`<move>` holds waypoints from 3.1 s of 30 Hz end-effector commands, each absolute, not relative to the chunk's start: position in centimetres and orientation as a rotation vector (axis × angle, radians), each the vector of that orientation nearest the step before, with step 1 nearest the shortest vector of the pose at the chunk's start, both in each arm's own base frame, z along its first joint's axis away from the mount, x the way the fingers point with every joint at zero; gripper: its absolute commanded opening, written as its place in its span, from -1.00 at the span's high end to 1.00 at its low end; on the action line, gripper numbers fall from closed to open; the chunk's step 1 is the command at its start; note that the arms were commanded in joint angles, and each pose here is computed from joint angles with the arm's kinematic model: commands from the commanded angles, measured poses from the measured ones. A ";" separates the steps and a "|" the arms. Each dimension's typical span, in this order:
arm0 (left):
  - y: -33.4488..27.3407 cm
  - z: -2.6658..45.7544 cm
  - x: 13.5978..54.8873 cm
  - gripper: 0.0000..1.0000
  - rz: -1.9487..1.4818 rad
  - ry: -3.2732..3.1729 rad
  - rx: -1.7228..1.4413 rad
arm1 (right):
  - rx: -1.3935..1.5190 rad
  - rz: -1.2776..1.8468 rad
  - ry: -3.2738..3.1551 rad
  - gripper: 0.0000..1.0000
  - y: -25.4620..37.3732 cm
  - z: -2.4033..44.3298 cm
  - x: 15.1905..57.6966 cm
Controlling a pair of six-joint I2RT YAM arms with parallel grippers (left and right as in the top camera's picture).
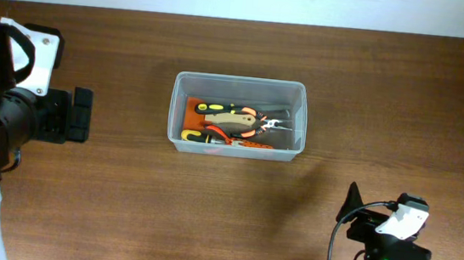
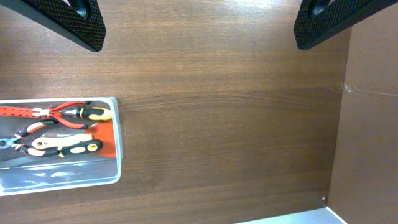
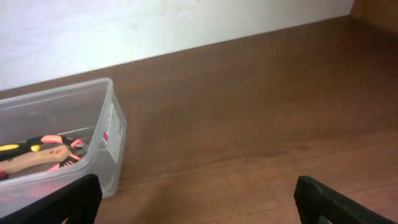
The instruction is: Pack container
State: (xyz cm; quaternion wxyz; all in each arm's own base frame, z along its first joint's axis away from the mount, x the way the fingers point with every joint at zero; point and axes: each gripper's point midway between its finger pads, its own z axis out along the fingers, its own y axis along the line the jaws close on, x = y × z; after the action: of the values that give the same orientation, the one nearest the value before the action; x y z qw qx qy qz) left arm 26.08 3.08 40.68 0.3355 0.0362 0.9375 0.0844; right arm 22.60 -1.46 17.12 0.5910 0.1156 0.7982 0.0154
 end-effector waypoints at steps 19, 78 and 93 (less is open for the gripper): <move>2.9 40.8 26.1 -0.99 0.218 2.440 0.119 | 0.340 -0.029 1.813 -0.98 -2.8 13.6 23.7; 0.7 26.1 20.5 -0.99 0.061 1.861 0.022 | 0.339 -0.033 1.831 -0.98 -2.8 12.4 23.8; 0.8 17.1 21.9 -0.98 0.038 1.815 -0.010 | 0.339 -0.033 1.831 -0.98 -2.8 12.4 23.8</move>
State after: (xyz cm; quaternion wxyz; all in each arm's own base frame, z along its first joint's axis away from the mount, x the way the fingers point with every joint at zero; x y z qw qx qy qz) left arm 21.73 1.04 17.27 0.6029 -0.0035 0.7974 0.0256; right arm 23.86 -2.50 12.47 0.5951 0.1382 0.7916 -0.0092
